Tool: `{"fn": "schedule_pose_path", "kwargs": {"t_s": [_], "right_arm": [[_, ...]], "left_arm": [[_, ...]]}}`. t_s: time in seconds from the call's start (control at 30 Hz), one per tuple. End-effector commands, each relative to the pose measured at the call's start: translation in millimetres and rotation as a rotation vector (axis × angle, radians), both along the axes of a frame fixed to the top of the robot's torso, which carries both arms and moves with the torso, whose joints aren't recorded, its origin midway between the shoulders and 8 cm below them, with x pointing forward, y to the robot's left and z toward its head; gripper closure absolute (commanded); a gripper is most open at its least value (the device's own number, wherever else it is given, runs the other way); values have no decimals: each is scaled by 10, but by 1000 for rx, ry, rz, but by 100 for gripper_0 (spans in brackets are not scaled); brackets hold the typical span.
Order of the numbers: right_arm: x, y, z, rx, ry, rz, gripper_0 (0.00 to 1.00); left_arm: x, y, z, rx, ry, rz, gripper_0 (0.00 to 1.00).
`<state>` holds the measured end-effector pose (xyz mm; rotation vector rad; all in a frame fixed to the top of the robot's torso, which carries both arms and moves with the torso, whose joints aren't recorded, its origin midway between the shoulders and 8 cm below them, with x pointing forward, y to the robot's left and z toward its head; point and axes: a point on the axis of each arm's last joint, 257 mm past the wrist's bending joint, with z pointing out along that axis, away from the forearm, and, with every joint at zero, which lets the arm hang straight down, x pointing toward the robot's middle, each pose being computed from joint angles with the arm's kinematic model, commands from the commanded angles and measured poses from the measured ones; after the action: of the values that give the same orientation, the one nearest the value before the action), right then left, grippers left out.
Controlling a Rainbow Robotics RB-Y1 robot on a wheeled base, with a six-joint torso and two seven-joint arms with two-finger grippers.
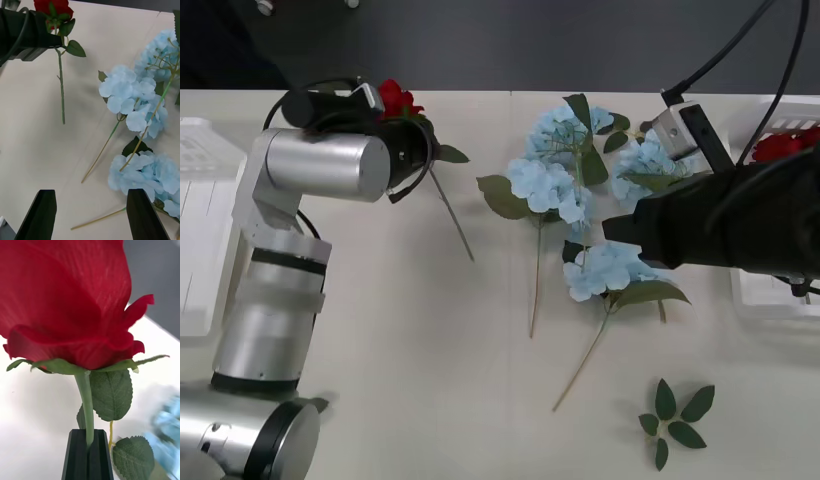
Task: Put the red flowers into the right box and the blue flowers into the left box
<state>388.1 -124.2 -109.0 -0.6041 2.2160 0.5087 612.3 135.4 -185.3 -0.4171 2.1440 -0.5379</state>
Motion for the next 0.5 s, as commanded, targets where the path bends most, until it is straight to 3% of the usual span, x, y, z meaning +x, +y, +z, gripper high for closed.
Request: {"fn": "schedule_pose_path", "kwargs": {"t_s": [0.03,0.2,0.5], "right_arm": [[23,106,171,81,-6,-15,45],[-3,345,260,171,-15,22,45],[-77,751,34,246,-28,101,45]], "left_arm": [[-202,-133,366,66,-139,-136,100],[-460,-331,645,17,-236,-282,99],[-894,-504,1036,-33,-466,-552,99]]}}
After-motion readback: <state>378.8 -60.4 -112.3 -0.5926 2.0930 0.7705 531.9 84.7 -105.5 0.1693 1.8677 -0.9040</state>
